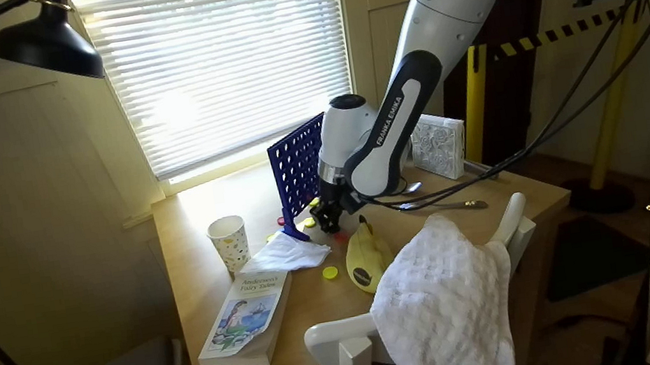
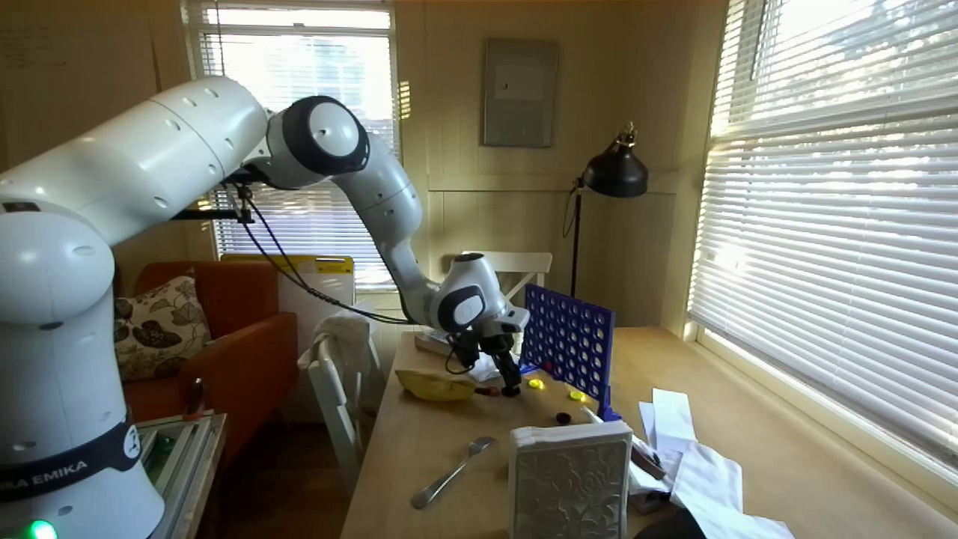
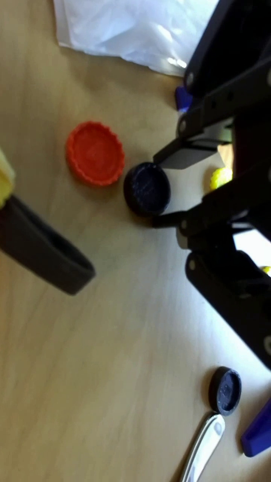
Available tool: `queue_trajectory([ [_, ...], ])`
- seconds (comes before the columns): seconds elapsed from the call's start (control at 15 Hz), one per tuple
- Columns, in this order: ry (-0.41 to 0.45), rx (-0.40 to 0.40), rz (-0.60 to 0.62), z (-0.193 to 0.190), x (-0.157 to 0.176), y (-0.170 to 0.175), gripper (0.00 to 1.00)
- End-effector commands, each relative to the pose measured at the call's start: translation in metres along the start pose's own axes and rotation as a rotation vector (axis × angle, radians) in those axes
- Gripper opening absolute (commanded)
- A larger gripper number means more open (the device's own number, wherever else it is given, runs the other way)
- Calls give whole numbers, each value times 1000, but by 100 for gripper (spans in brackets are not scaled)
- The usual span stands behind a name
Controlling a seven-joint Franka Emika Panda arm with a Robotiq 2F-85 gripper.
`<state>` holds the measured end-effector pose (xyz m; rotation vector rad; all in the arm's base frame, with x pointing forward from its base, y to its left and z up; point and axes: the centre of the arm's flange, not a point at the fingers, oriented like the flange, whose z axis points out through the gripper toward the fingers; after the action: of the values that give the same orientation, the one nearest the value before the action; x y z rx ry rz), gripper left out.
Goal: Put one orange chip and black chip in the blue gameboard.
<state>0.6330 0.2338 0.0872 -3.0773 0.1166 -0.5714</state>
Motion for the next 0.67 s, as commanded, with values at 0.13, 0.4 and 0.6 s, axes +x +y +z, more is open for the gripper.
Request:
queue_trajectory([
  [0.13,5,-19,-2,1,1,-11,8],
  [0.4,38,-13,-25,-14,-2,-17,8],
  [0.6,99,-12,-56,-35,-4,-23,8],
])
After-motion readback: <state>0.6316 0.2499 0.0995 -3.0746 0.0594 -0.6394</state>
